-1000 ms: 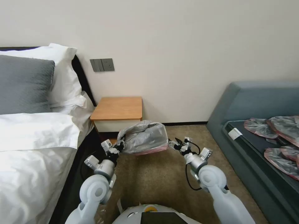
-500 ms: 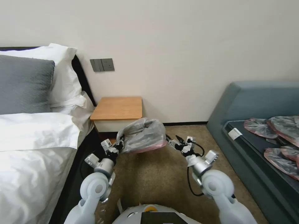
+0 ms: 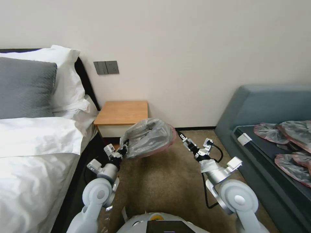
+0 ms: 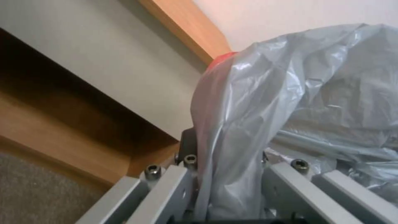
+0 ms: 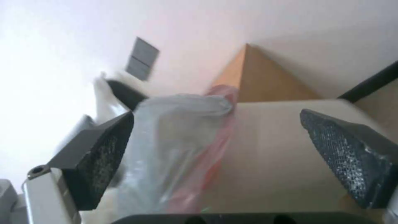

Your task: Pick up the garbage bag from the table and place it over the trash can.

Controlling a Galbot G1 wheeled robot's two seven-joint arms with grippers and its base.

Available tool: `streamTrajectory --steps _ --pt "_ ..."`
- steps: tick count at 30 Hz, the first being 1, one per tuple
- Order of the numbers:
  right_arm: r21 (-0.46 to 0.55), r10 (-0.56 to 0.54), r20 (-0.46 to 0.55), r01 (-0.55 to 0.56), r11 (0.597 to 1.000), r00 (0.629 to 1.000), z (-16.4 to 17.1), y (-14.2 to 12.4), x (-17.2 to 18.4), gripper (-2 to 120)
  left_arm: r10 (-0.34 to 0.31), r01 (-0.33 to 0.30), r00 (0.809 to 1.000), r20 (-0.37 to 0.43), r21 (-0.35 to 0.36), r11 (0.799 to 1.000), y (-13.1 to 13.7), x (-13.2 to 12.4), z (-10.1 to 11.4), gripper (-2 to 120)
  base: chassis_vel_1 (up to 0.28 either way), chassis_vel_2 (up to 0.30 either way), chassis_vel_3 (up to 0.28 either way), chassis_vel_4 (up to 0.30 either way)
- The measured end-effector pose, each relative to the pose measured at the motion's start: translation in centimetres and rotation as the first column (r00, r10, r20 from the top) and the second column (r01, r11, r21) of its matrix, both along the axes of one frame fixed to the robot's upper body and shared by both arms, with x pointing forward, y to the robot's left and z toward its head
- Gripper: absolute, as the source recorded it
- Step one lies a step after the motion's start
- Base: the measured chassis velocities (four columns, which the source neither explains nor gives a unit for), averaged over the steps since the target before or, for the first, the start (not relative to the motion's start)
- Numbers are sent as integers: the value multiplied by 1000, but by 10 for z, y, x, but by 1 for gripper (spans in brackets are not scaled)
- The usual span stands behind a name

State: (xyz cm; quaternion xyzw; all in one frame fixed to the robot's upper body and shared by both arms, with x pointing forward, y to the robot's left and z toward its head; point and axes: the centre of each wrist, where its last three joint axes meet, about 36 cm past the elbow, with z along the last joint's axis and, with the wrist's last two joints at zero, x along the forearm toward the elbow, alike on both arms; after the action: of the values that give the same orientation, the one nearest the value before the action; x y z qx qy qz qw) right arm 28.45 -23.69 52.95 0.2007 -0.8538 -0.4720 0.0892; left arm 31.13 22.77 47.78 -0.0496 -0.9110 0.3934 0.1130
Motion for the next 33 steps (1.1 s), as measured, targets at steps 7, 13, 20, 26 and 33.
streamTrajectory --steps 7,13,20,26,33 --pt "44 0 9 0 999 1000 -5 12 4 100 -7 6 1000 -25 -46 999 0 -1 11 4 0 0 0 0" --pt "13 -1 75 0 1000 997 -14 24 12 100 -8 5 999 -53 -52 999 0 -2 16 4 0 0 0 0" --pt "-14 -11 119 13 1000 993 -25 39 30 100 -8 5 998 -66 -59 998 0 -4 17 4 0 0 0 0" --pt "-12 -24 128 25 1000 991 -26 40 34 99 -11 6 998 -64 -68 998 0 -3 18 4 0 0 0 0" --pt "8 -49 138 48 999 989 -25 36 35 75 -13 7 997 -71 -89 996 -2 -4 20 4 0 0 0 0"
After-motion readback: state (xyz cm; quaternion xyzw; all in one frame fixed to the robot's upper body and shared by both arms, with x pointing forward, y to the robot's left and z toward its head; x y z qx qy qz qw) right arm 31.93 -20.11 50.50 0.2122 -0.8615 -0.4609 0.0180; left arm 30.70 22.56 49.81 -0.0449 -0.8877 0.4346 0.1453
